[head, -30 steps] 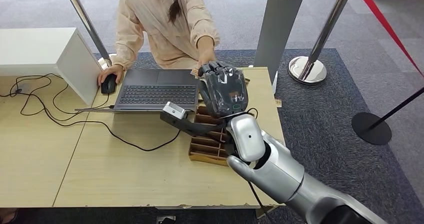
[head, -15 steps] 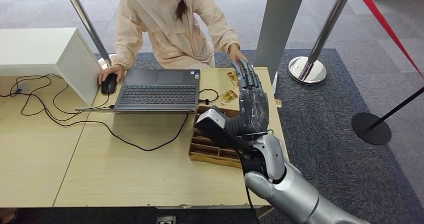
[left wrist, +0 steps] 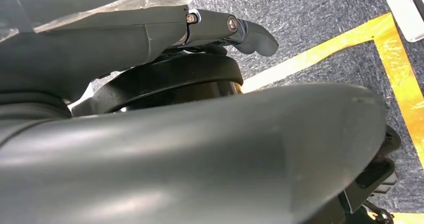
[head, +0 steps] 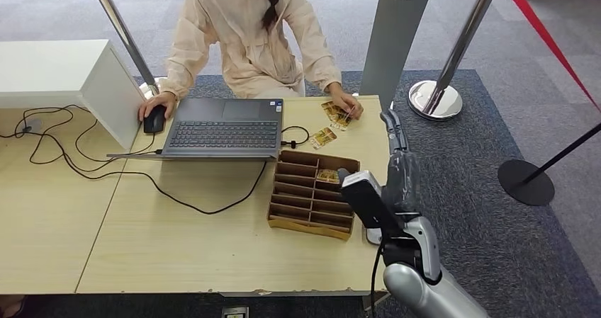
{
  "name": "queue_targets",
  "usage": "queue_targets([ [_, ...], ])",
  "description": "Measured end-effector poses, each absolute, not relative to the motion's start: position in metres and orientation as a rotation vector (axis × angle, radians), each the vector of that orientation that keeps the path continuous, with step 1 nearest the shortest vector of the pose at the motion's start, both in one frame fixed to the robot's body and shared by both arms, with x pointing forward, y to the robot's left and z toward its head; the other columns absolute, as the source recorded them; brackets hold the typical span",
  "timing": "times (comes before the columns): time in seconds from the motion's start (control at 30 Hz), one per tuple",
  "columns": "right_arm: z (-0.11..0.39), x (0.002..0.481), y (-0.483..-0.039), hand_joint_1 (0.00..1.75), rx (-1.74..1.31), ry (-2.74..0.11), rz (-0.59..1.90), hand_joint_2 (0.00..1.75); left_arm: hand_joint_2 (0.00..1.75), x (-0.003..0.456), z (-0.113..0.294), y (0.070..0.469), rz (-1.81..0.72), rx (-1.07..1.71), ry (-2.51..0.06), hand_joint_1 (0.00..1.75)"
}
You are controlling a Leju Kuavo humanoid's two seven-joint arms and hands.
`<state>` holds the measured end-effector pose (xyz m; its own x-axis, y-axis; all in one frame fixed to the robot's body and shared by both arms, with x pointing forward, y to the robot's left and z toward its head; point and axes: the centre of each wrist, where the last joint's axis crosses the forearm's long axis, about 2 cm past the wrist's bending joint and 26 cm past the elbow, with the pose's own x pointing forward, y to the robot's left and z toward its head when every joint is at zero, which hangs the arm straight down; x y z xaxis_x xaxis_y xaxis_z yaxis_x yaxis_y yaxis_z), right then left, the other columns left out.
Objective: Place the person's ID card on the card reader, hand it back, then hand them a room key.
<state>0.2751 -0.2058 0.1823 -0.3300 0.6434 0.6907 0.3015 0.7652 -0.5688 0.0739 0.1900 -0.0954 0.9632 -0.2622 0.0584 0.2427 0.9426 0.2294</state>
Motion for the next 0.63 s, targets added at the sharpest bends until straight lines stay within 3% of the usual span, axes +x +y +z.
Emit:
queue_targets([
  [0.63,0.154,0.268,-0.232,0.00,-0.702,-1.843,0.356,1.75,0.00,0.073,-0.096,0.190,-0.241,0.230,-0.089,0.00],
])
